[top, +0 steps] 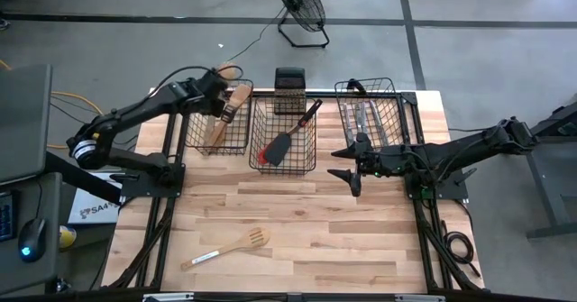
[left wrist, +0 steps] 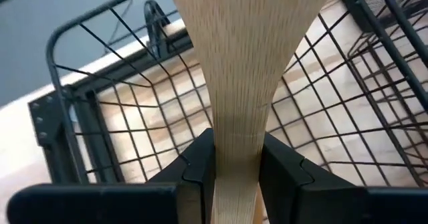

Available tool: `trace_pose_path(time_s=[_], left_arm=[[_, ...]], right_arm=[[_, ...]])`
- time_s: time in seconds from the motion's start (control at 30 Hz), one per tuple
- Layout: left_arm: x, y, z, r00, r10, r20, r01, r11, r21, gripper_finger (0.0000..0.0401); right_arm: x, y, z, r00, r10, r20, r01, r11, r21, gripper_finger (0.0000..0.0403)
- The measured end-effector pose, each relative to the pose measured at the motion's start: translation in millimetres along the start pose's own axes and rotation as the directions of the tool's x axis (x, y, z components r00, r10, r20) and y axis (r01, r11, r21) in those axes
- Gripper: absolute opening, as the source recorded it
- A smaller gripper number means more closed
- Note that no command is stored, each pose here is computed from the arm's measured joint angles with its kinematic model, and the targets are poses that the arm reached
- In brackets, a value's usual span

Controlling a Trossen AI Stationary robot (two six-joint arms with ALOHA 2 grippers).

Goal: Pick & Place Kitchen Items
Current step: Put the light brown wooden serving fork into the left wire basket

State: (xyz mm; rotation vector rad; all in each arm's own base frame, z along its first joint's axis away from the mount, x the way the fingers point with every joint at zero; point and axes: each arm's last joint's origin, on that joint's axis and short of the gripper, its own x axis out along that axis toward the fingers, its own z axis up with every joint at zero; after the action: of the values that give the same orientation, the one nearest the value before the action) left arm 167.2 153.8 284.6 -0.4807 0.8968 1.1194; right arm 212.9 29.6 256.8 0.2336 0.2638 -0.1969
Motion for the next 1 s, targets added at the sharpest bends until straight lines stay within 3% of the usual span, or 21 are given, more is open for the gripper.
trace_pose_path(time_s=[1.0], left_arm=[[59.0, -12.1, -5.3, 0.962, 0.055, -0.268, -0.041, 0.997, 0.059, 0.008]], right_arm=[[0.0, -0.6, -1.5, 1.0, -0.009, -0.014, 0.009, 1.0, 0.002, 0.0263]])
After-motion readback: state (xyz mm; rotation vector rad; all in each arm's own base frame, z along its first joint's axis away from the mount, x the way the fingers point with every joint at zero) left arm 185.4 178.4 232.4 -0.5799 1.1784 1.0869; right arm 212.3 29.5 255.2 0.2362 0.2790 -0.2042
